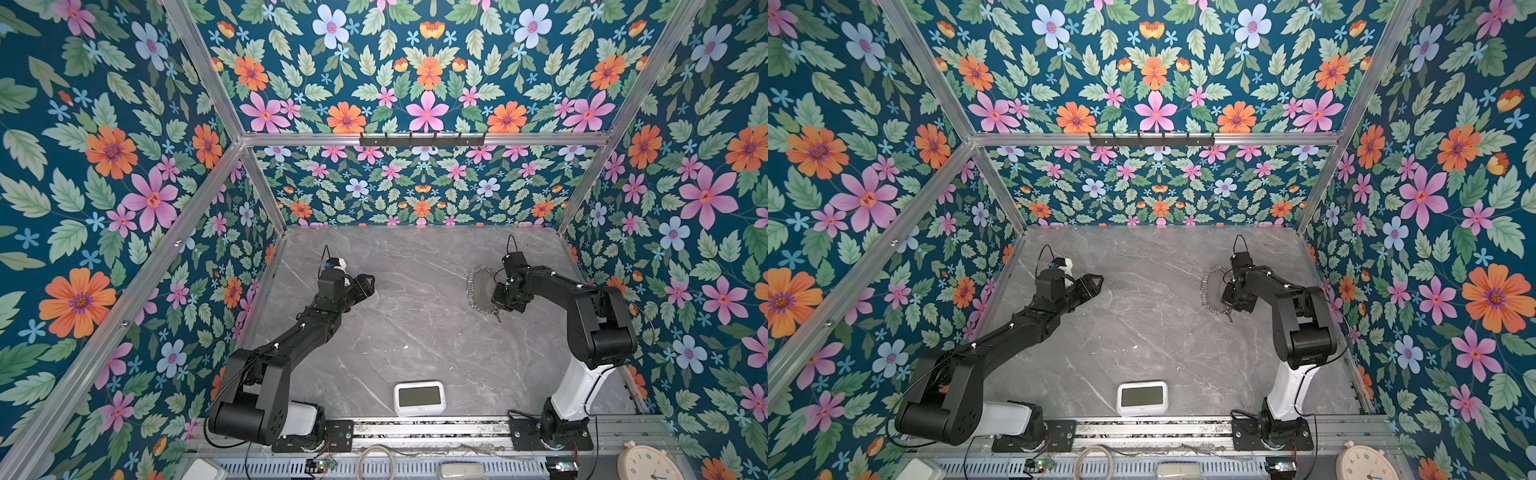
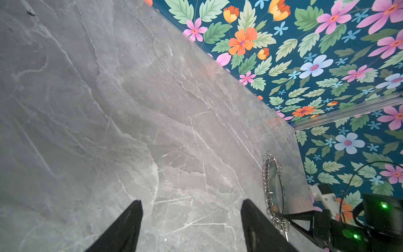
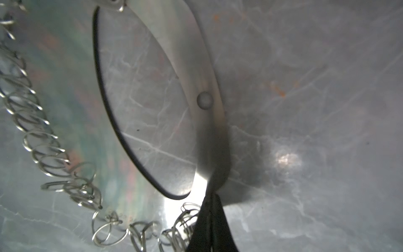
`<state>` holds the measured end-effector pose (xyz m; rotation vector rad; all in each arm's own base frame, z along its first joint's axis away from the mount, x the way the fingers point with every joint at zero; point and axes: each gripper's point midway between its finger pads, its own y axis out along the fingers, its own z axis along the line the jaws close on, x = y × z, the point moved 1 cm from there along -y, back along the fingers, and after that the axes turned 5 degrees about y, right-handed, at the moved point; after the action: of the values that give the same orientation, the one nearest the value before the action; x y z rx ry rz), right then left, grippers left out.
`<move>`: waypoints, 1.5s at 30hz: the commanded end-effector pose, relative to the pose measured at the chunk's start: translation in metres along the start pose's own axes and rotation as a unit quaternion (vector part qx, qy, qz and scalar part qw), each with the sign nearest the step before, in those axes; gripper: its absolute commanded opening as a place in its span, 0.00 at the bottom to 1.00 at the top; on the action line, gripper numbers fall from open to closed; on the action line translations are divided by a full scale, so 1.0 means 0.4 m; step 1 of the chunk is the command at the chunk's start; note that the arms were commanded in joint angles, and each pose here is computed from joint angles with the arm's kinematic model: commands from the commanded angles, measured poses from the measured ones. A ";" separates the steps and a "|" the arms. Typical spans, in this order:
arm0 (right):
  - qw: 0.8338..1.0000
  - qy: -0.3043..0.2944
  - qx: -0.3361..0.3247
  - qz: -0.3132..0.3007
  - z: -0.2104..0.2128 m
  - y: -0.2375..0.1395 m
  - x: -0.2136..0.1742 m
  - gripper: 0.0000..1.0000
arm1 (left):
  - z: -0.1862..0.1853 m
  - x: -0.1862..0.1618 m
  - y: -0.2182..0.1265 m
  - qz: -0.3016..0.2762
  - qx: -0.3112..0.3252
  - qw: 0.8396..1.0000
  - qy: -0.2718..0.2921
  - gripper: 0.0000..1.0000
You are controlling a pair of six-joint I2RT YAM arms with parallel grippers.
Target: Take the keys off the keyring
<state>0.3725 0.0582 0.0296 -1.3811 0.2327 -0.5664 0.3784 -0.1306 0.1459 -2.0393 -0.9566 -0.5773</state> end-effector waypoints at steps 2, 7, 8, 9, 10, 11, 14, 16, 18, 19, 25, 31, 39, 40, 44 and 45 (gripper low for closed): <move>0.999 -0.006 0.007 0.032 0.028 -0.006 -0.061 0.00 | -0.002 0.011 -0.004 -0.008 0.002 1.000 0.010 0.74; 0.999 -0.034 0.020 0.021 0.081 -0.046 -0.076 0.00 | -0.003 0.018 -0.011 -0.013 0.005 1.000 0.012 0.74; 0.999 -0.034 0.018 0.018 0.080 -0.056 -0.074 0.00 | -0.004 0.019 -0.012 -0.013 0.006 1.000 0.012 0.74; 0.999 -0.034 0.013 0.011 0.075 -0.065 -0.070 0.00 | -0.004 0.020 -0.012 -0.013 0.005 1.000 0.012 0.74; 0.999 -0.035 0.005 0.002 0.066 -0.078 -0.066 0.00 | -0.004 0.019 -0.013 -0.012 0.005 1.000 0.012 0.74; 0.999 -0.037 -0.003 -0.008 0.055 -0.091 -0.063 0.01 | -0.006 0.021 -0.014 -0.013 0.005 1.000 0.012 0.74; 0.998 -0.046 0.009 -0.030 0.052 -0.122 -0.061 0.14 | -0.007 0.023 -0.016 -0.014 0.005 1.000 0.012 0.74; 0.998 -0.059 0.022 -0.028 0.064 -0.124 -0.064 0.24 | -0.008 0.023 -0.014 -0.013 0.004 1.000 0.011 0.74; 0.996 -0.074 0.043 -0.022 0.085 -0.121 -0.068 0.33 | -0.011 0.026 -0.012 -0.014 0.003 1.000 0.012 0.74; 0.996 -0.081 0.046 -0.018 0.094 -0.118 -0.070 0.36 | -0.011 0.027 -0.012 -0.014 0.002 1.000 0.010 0.74; 0.996 -0.079 0.040 -0.011 0.112 -0.087 -0.058 0.39 | -0.009 0.023 -0.009 -0.012 0.003 1.000 0.010 0.74; 0.996 -0.091 0.019 0.001 0.108 -0.068 -0.067 0.32 | -0.005 0.020 -0.013 -0.011 0.007 1.000 0.012 0.74; 0.997 -0.069 0.006 -0.021 0.073 -0.078 -0.074 0.28 | -0.004 0.021 -0.011 -0.013 0.007 1.000 0.012 0.74; 0.997 -0.071 0.006 -0.020 0.074 -0.076 -0.074 0.28 | -0.004 0.020 -0.010 -0.011 0.007 1.000 0.012 0.74; 0.997 -0.080 0.013 -0.005 0.077 -0.069 -0.089 0.26 | -0.003 0.019 -0.010 -0.011 0.007 1.000 0.011 0.74; 0.997 -0.080 0.017 -0.002 0.076 -0.066 -0.095 0.26 | -0.002 0.018 -0.009 -0.010 0.008 1.000 0.012 0.74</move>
<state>0.3515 0.0995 0.0560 -1.3971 0.0912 -0.4725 0.3781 -0.1274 0.1509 -2.0183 -0.9633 -0.5768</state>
